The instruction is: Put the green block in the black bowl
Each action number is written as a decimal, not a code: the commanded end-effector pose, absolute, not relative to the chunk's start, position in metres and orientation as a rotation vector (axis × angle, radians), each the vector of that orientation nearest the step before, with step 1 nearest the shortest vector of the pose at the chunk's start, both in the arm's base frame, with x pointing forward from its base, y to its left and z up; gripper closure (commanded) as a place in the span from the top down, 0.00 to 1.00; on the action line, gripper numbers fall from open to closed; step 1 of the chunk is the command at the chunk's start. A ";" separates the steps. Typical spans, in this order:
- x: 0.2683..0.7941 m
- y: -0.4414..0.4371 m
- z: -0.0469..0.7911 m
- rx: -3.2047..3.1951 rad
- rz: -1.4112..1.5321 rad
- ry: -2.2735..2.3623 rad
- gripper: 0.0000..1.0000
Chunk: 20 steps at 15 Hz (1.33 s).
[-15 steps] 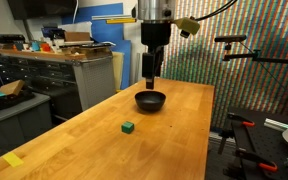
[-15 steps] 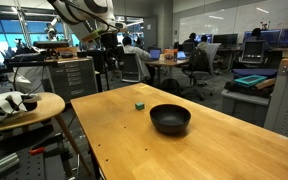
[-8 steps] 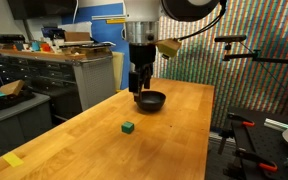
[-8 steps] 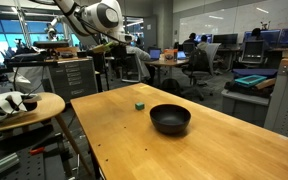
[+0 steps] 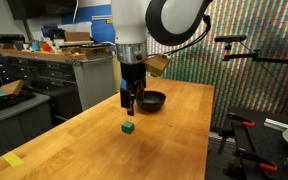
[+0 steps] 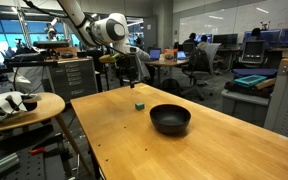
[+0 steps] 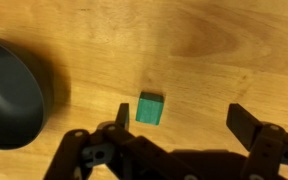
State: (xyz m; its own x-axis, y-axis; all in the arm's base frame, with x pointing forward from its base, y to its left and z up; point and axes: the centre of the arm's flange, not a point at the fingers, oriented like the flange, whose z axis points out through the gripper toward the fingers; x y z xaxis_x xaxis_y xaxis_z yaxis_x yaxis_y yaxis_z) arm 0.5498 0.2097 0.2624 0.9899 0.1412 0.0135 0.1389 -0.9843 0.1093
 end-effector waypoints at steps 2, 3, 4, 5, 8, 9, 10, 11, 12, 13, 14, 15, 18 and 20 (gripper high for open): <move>0.573 0.218 0.237 3.008 0.039 0.182 1.00; 0.575 0.218 0.232 3.007 0.031 0.177 1.00; 0.577 0.217 0.226 3.005 0.024 0.166 1.00; 0.579 0.216 0.221 3.004 0.028 0.152 1.00; 0.587 0.212 0.206 3.002 0.017 0.061 1.00; 0.589 0.210 0.201 2.998 0.015 0.033 1.00; 0.591 0.207 0.196 2.996 0.008 0.005 1.00; 0.593 0.205 0.192 2.994 0.004 -0.020 1.00; 0.595 0.203 0.187 2.997 -0.001 -0.043 1.00; 0.597 0.202 0.183 3.001 -0.008 -0.064 1.00; 0.599 0.201 0.180 3.004 -0.011 -0.084 1.00; 0.601 0.202 0.177 3.009 -0.015 -0.102 1.00; 0.606 0.205 0.170 3.020 -0.005 -0.140 1.00; 0.607 0.207 0.167 3.024 -0.003 -0.158 1.00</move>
